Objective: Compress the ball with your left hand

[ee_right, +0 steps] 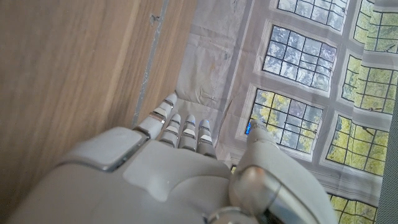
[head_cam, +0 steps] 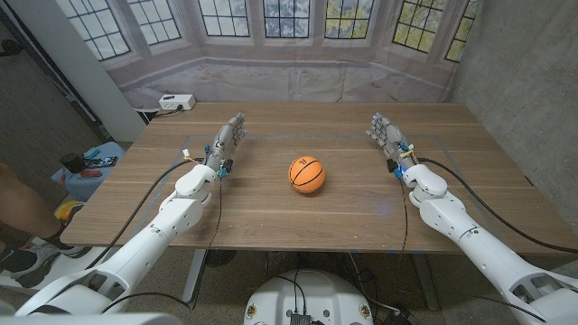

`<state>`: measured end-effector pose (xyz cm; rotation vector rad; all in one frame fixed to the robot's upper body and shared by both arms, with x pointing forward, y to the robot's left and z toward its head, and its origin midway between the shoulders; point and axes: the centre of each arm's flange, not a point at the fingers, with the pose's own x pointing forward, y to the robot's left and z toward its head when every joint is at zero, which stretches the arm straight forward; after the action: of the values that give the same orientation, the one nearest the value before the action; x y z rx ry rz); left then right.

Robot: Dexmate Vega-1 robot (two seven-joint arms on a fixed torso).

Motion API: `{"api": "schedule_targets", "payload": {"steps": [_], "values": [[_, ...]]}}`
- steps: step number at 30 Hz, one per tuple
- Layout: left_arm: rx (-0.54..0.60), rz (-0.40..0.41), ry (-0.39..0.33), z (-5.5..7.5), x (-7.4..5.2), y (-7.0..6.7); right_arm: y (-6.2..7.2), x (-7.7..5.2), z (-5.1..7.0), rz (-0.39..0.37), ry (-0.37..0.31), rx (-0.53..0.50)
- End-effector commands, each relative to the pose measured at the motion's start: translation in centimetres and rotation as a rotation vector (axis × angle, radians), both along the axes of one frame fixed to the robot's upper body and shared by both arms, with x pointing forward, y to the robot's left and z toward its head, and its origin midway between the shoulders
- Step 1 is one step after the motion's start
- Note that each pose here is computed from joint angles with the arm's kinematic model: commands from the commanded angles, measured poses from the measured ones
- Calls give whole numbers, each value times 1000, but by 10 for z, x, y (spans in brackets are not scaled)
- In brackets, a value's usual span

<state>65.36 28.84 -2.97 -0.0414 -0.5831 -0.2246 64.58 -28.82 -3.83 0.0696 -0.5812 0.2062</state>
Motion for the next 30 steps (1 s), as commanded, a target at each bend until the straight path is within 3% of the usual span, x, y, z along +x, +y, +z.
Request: {"api": "schedule_targets", "payload": {"steps": [1,30], "values": [[29,-25,17,-1,0,-4,6,-7,-16,17,25,26],[294,-30,-56,21,-37,-27,16,-11,-19,25,7,16]]}}
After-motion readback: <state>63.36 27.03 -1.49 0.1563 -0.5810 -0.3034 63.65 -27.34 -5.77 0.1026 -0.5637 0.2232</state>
